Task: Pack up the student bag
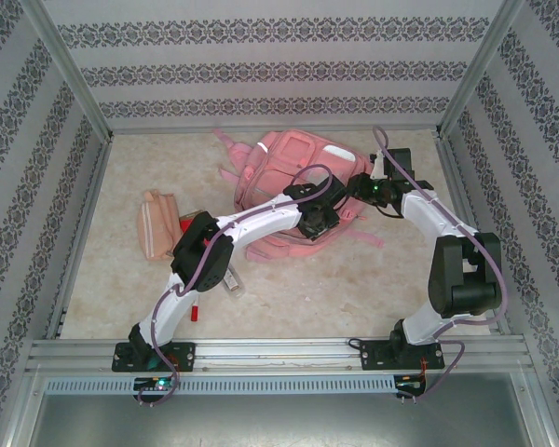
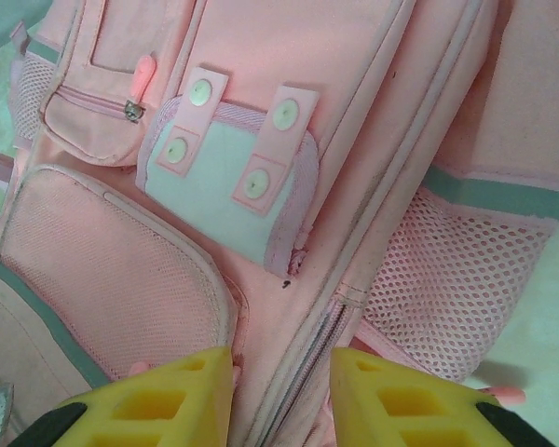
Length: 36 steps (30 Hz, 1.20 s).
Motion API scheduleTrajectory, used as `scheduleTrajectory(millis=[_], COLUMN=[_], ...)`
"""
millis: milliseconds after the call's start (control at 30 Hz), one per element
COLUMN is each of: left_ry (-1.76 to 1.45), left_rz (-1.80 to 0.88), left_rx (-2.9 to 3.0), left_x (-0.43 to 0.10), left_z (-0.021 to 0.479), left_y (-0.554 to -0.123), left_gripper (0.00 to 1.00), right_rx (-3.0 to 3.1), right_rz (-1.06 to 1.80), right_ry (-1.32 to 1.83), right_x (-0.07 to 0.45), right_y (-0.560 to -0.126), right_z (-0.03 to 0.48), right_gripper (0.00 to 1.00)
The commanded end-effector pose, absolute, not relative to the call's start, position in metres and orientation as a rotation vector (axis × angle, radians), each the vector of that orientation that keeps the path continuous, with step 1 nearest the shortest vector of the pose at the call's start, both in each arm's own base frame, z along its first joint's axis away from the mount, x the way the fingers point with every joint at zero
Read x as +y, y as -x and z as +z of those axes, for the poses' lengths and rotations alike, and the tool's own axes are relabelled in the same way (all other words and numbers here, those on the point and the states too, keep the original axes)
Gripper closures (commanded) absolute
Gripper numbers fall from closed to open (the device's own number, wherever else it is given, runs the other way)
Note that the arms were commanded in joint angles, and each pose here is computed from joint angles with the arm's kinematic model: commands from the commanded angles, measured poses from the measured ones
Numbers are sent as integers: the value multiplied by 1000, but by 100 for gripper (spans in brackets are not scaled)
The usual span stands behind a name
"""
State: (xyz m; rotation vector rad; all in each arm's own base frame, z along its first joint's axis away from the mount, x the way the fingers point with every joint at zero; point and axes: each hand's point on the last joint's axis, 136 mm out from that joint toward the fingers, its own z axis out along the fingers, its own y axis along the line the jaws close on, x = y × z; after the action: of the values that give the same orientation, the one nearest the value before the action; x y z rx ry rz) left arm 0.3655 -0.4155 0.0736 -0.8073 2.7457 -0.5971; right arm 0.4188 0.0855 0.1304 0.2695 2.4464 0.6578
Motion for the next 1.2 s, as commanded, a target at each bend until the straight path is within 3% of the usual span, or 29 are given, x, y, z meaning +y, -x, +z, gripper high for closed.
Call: scheduleTrajectory(millis=[0, 100, 367, 667, 833, 967, 1067, 1167], left_ry=[811, 809, 690, 158, 30, -40, -80, -91], left_rz=[-620, -633, -581, -523, -560, -579, -584, -596], left_rx=[2742, 2772, 2748, 2498, 2399, 2318, 2285, 2277], left_x=[-428, -435, -426, -411, -403, -398, -396, -396], left_z=[64, 57, 66, 144, 161, 178, 185, 184], left_y=[-363, -358, -354, -379, -375, -373, -372, -370], left_gripper=[64, 67, 100, 100, 100, 100, 100, 100], right_rx=[2416, 2414, 2452, 2574, 2691, 2721, 2703, 2698], right_rz=[674, 676, 607, 1096, 1109, 1084, 1111, 1145], right_ry=[-262, -259, -399, -739, -708, -805, -873, -905], right_x=[85, 85, 71, 127, 170, 175, 176, 179], right_y=[-416, -416, -417, -394, -375, -369, -368, -368], right_z=[139, 141, 132, 130, 127, 118, 115, 114], right_gripper=[67, 68, 63, 58, 53, 52, 54, 65])
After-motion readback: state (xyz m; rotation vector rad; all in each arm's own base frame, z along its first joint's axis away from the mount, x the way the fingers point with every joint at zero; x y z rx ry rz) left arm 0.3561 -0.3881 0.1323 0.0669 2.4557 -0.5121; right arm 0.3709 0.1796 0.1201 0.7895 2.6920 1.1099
